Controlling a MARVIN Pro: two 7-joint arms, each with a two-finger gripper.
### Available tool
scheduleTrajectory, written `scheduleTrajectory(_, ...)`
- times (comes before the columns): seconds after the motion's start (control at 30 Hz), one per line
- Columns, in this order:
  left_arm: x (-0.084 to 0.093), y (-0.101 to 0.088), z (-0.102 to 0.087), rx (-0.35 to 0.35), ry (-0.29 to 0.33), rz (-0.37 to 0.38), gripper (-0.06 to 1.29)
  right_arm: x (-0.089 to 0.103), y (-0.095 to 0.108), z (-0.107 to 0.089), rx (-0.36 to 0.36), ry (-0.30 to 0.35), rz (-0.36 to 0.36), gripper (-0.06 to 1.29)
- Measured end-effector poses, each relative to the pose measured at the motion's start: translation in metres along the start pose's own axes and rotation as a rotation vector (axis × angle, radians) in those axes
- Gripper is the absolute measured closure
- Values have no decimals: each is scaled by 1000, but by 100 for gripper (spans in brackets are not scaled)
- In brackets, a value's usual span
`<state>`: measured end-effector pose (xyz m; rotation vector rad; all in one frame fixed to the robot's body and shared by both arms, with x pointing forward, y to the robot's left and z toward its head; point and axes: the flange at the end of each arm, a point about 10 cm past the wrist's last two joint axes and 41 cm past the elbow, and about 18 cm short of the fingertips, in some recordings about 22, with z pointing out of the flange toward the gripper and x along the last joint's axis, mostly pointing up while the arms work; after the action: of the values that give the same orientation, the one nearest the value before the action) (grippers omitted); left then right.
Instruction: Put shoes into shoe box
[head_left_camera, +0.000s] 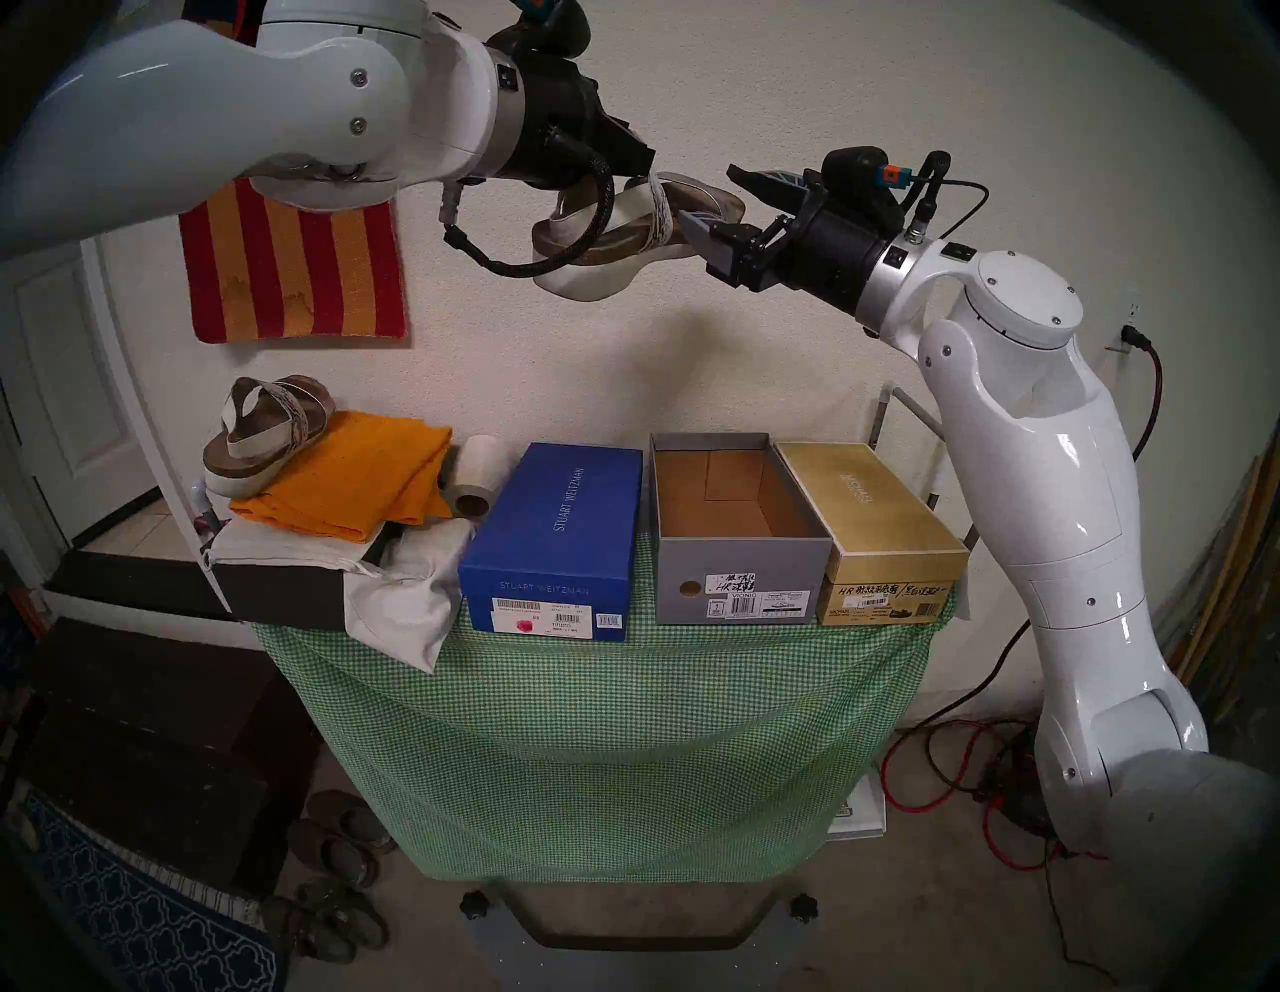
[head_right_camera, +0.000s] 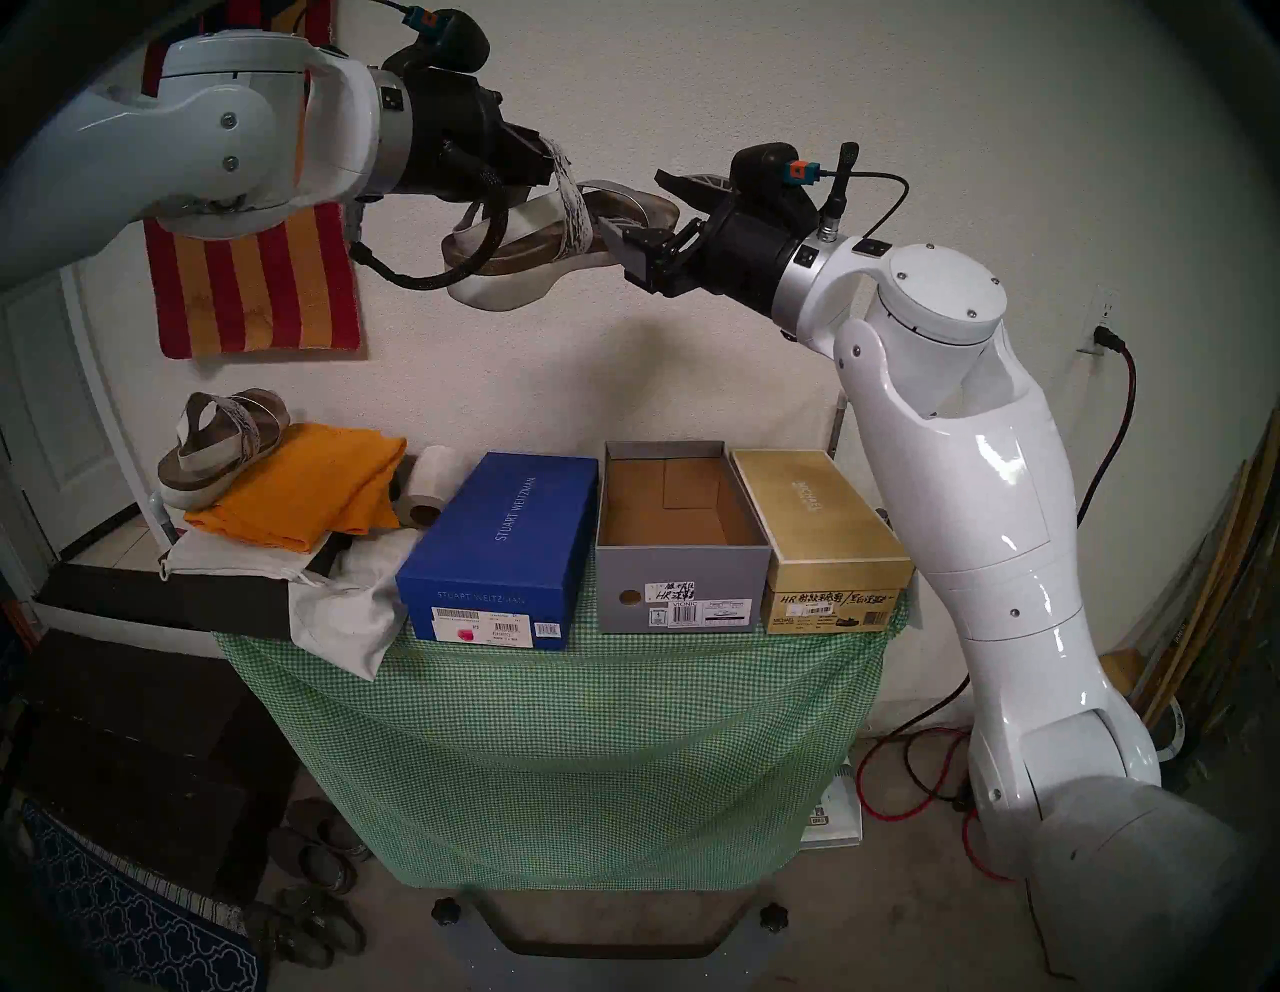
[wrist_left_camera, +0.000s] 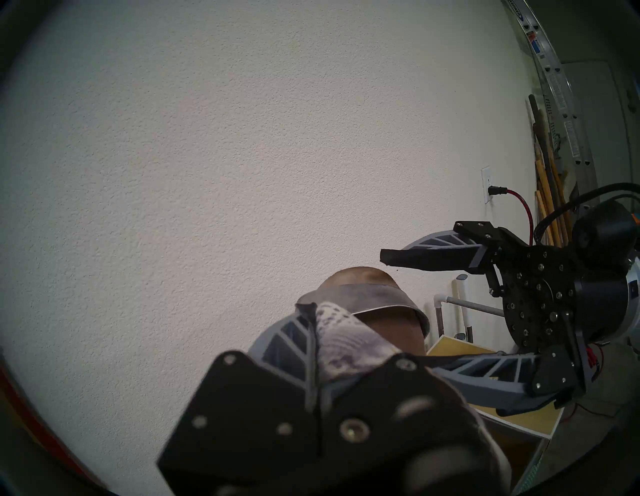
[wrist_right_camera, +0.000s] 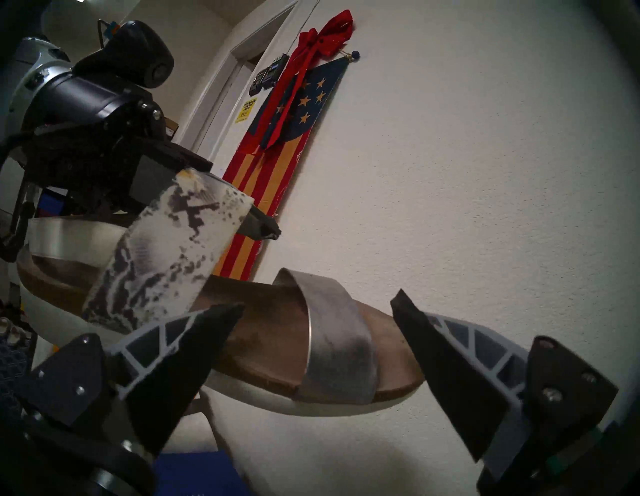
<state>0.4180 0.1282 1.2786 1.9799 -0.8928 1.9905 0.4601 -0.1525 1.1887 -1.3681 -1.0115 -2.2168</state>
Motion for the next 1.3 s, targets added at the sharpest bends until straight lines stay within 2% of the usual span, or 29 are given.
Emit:
scheduleTrajectory(0.33, 0, 0, 0, 0, 0, 0, 124, 2, -1, 0, 4, -19, -5, 0)
scheduleTrajectory(0.47, 0, 0, 0, 0, 0, 0, 124, 0, 6, 0, -38, -38, -19, 0)
scheduleTrajectory(0.53, 0, 0, 0, 0, 0, 0, 124, -6, 15, 2, -87, -55, -22, 0)
scheduleTrajectory(0.87, 0, 0, 0, 0, -1, 0, 124, -10, 25, 13, -167, -52, -33, 0)
scheduleTrajectory(1.03, 0, 0, 0, 1, 0, 0, 124, -8, 17, 29, -180, -43, -34, 0)
scheduleTrajectory(1.3, 0, -1, 0, 3, 0, -1, 124, -3, -10, 57, -149, -22, -20, 0)
